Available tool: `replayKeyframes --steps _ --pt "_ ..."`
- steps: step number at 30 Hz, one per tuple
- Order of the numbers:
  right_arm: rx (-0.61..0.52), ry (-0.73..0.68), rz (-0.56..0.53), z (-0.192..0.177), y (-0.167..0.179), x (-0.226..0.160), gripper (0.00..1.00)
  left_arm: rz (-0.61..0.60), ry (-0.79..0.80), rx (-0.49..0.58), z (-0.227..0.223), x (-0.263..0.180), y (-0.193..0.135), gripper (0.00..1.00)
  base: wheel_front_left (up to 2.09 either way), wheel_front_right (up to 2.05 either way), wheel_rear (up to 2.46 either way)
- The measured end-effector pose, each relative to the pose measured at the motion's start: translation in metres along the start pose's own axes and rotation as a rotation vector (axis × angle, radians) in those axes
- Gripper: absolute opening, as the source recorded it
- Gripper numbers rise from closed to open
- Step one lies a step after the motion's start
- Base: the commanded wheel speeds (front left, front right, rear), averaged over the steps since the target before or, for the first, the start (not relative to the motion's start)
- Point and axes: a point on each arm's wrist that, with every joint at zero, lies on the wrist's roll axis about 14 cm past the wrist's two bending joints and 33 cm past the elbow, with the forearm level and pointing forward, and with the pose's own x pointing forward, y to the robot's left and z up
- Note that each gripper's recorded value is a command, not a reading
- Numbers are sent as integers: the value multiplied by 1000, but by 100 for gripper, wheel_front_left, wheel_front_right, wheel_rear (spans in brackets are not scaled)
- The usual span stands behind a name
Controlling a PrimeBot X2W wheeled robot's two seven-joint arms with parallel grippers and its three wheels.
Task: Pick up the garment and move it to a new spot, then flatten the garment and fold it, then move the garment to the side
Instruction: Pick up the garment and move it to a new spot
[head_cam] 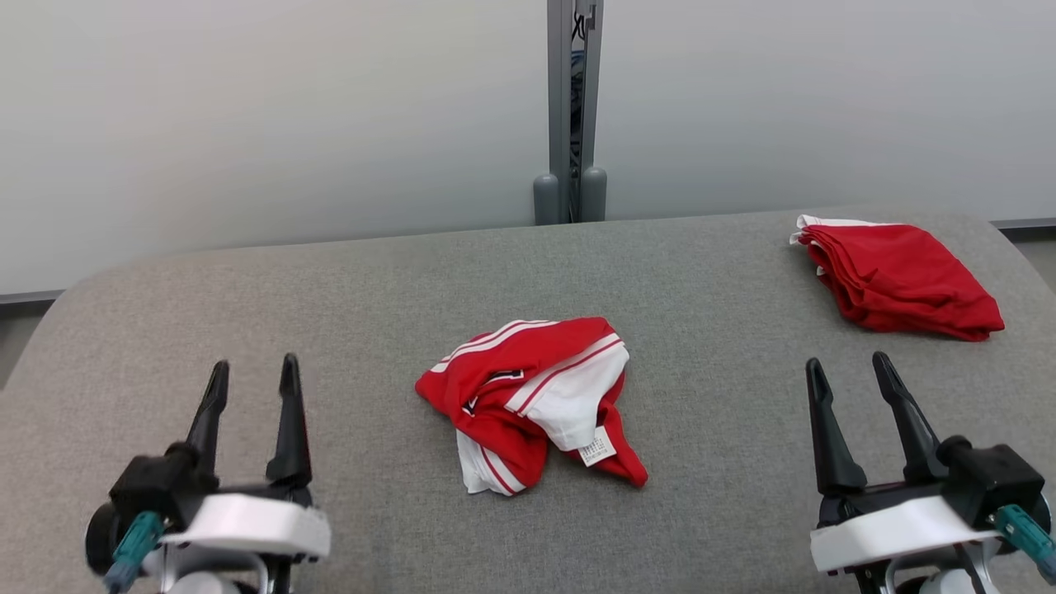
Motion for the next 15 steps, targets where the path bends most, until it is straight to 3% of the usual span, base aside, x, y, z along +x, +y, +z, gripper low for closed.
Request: replayKeyframes --steps 15 --pt "31 49 -17 -15 0 -22 100 6 60 34 -17 -49 4 100 0 0 0"
